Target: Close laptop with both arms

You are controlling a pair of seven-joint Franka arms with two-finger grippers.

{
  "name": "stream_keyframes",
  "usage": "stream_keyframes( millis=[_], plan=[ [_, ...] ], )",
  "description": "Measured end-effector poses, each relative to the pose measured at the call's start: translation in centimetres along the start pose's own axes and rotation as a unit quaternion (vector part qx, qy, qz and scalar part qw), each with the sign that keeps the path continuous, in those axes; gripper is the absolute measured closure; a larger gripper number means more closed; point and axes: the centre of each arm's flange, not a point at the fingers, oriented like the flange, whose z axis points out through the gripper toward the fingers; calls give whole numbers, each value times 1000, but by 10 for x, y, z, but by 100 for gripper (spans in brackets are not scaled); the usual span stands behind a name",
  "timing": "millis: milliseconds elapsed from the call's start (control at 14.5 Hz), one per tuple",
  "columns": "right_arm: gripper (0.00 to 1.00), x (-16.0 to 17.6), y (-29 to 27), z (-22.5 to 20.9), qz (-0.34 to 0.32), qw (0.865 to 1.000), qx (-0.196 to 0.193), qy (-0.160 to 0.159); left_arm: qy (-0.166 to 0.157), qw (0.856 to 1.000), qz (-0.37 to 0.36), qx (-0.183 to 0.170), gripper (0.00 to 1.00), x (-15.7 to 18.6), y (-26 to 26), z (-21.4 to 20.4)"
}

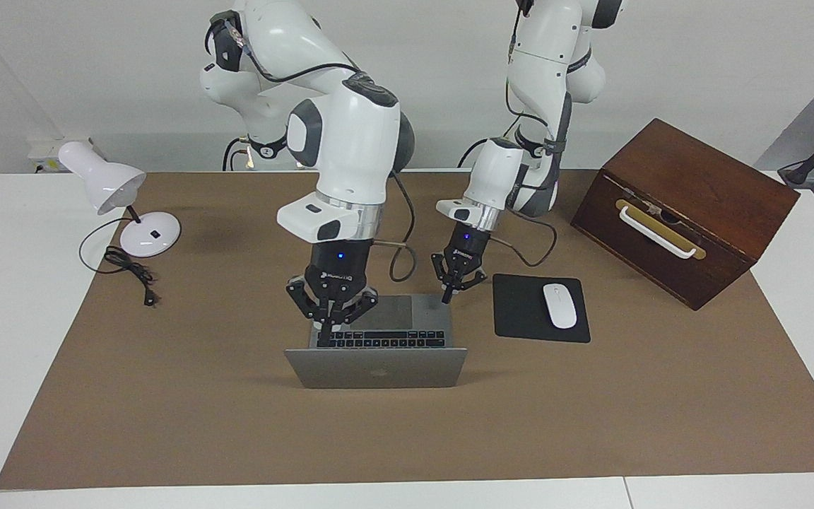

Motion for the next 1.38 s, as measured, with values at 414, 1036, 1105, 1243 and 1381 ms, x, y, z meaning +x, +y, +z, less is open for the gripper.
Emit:
stream_keyframes(
  millis=[414,1036,1105,1243,1381],
  plan=[
    [99,2,-14,4,-3,999,7,33,-7,1000,0,1,99,-10,0,9],
    [99,6,-25,-1,94,993,57,49,-14,1000,3,1,99,-18,0,16],
    [99,7,-23,-1,96,992,58,50,-14,1000,5,1,99,-18,0,16],
    [99,9,-22,-2,97,992,62,59,-14,1000,10,1,99,-18,0,16],
    [99,10,-22,0,97,991,64,65,-14,1000,17,1,99,-18,0,16]
  ],
)
